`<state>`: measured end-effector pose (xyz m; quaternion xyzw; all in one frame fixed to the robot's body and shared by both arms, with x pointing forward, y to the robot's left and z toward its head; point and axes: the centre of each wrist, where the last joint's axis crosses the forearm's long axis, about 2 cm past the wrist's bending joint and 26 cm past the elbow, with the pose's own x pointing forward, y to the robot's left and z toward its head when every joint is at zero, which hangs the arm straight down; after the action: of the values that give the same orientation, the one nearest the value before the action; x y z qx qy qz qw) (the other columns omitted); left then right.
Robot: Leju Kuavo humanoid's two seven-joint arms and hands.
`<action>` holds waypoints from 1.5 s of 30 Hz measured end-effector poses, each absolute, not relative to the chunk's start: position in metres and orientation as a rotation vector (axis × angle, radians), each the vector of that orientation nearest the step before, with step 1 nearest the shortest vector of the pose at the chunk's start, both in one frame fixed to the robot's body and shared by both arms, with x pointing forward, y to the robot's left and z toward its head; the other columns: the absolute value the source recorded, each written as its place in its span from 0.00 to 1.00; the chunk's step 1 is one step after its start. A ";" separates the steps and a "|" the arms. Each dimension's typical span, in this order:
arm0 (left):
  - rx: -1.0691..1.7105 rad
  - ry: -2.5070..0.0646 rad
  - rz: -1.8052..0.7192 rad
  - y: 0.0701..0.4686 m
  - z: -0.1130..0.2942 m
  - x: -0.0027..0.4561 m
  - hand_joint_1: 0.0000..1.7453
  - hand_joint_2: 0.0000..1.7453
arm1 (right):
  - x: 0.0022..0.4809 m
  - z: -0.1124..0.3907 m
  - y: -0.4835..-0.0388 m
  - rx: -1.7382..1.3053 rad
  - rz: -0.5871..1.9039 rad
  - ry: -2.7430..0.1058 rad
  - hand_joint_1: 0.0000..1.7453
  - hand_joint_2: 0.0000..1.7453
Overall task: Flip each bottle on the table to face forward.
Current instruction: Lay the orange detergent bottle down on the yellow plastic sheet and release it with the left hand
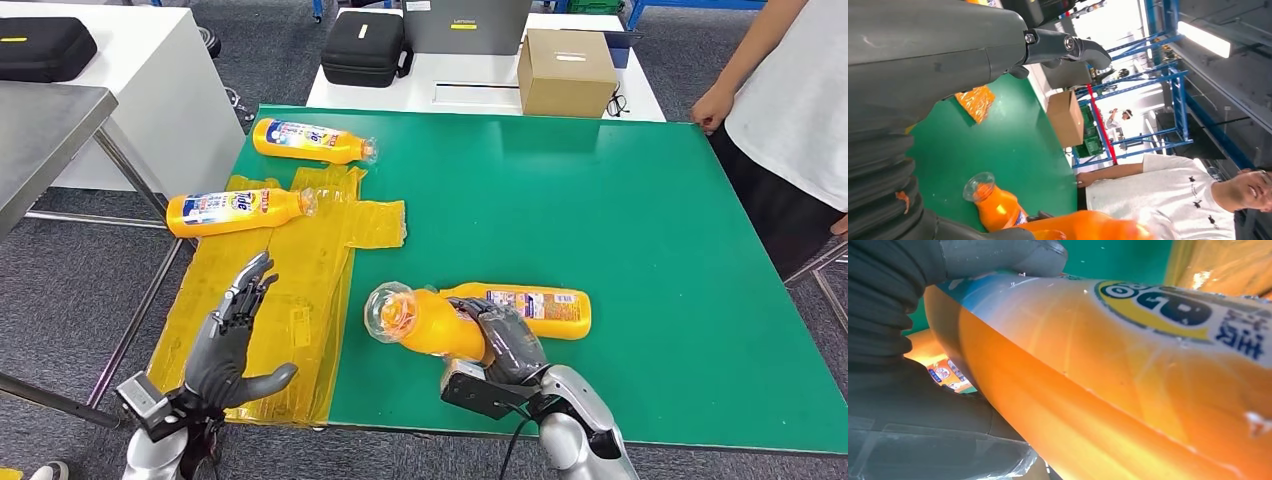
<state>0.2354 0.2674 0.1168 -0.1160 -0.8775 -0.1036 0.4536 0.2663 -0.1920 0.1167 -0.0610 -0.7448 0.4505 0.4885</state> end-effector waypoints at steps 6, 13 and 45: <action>-0.385 -2.107 -0.253 0.262 0.111 0.244 0.00 1.00 | 0.265 0.120 -0.186 -0.077 1.134 -1.828 1.00 1.00; -0.481 -2.070 -0.295 0.248 0.110 0.252 0.00 1.00 | 0.261 0.120 -0.176 -0.021 1.196 -1.825 1.00 1.00; -0.765 -1.945 -0.559 0.194 0.119 0.247 0.00 1.00 | 0.267 0.095 -0.149 -0.129 1.557 -1.660 1.00 1.00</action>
<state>0.2473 0.1935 0.1192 -0.3122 -0.7937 -0.2281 0.4697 0.2673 -0.1490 0.0952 -0.0515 -0.6615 0.6207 0.4177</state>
